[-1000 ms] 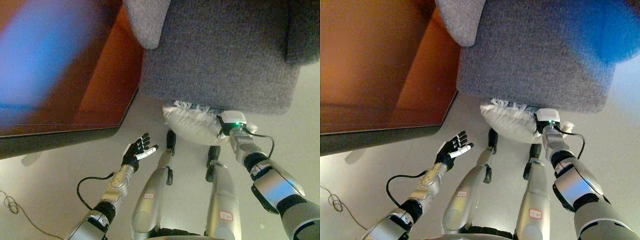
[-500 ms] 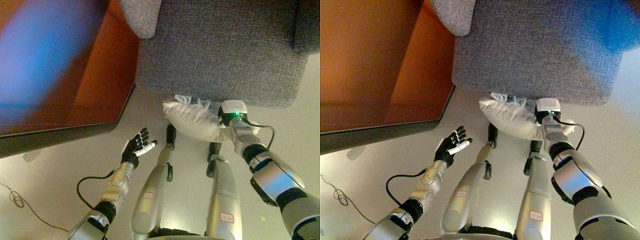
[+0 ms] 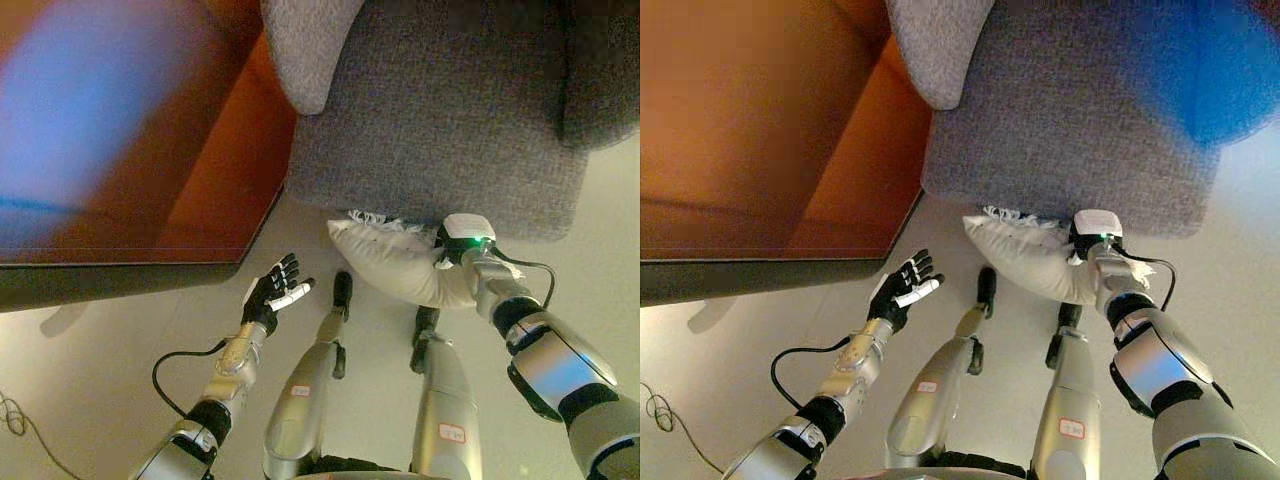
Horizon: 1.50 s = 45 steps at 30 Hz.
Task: Pick up the pillow and put it on the sofa.
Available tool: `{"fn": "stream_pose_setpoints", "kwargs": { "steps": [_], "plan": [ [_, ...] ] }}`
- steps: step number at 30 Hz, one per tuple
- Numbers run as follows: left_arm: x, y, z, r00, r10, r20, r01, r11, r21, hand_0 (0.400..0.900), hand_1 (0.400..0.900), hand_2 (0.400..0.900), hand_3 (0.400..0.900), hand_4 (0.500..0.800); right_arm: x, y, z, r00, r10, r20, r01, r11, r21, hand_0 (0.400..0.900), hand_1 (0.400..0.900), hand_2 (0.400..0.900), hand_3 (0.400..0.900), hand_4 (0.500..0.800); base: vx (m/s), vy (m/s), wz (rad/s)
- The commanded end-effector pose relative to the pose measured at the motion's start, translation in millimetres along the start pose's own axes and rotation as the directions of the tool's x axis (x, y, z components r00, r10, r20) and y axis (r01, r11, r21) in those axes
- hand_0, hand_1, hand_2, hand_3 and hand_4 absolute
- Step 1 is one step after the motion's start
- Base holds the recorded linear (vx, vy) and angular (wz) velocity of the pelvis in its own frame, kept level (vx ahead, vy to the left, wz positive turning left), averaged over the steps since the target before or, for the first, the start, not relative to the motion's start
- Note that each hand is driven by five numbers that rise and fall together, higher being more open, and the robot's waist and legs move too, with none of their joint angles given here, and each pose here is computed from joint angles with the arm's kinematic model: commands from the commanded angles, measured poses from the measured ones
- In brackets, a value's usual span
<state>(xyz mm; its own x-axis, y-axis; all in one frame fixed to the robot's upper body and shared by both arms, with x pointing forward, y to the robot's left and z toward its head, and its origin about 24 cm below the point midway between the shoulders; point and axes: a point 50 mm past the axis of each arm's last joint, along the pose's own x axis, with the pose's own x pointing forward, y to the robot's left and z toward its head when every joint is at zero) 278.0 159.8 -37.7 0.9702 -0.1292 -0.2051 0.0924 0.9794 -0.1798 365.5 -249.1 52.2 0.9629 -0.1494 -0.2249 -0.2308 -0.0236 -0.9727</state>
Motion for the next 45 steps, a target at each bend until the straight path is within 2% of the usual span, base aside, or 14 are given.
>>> {"fn": "stream_pose_setpoints", "kwargs": {
  "steps": [1,6,11,13,17,26,33,43,44,45],
  "plan": [
    [-4.6,35,7,0.998,0.064,-0.009,-0.063,0.994,0.088,0.9,0.9,0.9,0.9,0.8,0,-27,18,0.978,-0.151,0.141,0.135,0.984,0.119,0.4,0.4,0.4,0.4,0.5,0.159,-0.059,-0.13],
    [-27.9,58,-16,0.982,0.133,-0.133,-0.114,0.983,0.143,0.9,0.9,0.9,0.9,0.8,-24,-9,35,0.953,-0.147,0.266,0.098,0.977,0.188,0.4,0.4,0.4,0.4,0.5,0.17,-0.091,-0.08],
    [-60.5,77,-44,0.943,0.204,-0.261,-0.16,0.97,0.18,0.9,0.9,0.9,0.9,0.8,-61,4,32,0.918,-0.145,0.368,0.067,0.974,0.217,0.4,0.4,0.4,0.4,0.5,0.168,-0.026,-0.09],
    [-73.3,82,-56,0.926,0.221,-0.305,-0.171,0.968,0.182,0.9,0.9,0.9,0.9,0.8,-72,3,26,0.906,-0.15,0.395,0.064,0.973,0.223,0.4,0.4,0.4,0.4,0.5,0.156,0.033,-0.15],
    [-88.2,88,-68,0.901,0.249,-0.354,-0.198,0.965,0.173,0.9,0.9,0.9,0.9,0.8,-86,-18,14,0.885,-0.193,0.425,0.099,0.968,0.232,0.4,0.4,0.4,0.4,0.5,0.082,0.043,-0.13],
    [-99.5,96,-76,0.872,0.287,-0.397,-0.242,0.957,0.161,0.9,0.9,0.9,0.9,0.8,-87,-91,-12,0.851,-0.362,0.382,0.293,0.929,0.227,0.4,0.4,0.4,0.4,0.5,0.039,0.03,-0.02],
    [-103.2,101,-78,0.854,0.308,-0.419,-0.259,0.951,0.172,0.9,0.9,0.9,0.9,0.8,-74,-145,-21,0.831,-0.468,0.3,0.423,0.882,0.207,0.4,0.4,0.4,0.4,0.5,0.044,0.003,0.13],
    [-102.9,102,-77,0.849,0.282,-0.448,-0.203,0.955,0.217,0.9,0.9,0.9,0.9,0.8,-34,-160,-44,0.901,-0.423,0.096,0.408,0.901,0.146,0.4,0.4,0.4,0.4,0.5,0.07,-0.026,0.25],
    [-101.6,101,-77,0.848,0.266,-0.459,-0.183,0.959,0.219,0.9,0.9,0.9,0.9,0.8,-28,-160,-49,0.923,-0.381,0.058,0.373,0.921,0.113,0.506,0.506,0.506,0.506,0.564,0.099,-0.051,0.34],
    [-100.7,100,-77,0.849,0.252,-0.464,-0.164,0.961,0.222,0.9,0.9,0.9,0.9,0.8,-23,-156,-57,0.942,-0.334,0.017,0.331,0.939,0.094,0.9,0.9,0.9,0.9,0.8,0.085,-0.057,0.31]
  ]
}}
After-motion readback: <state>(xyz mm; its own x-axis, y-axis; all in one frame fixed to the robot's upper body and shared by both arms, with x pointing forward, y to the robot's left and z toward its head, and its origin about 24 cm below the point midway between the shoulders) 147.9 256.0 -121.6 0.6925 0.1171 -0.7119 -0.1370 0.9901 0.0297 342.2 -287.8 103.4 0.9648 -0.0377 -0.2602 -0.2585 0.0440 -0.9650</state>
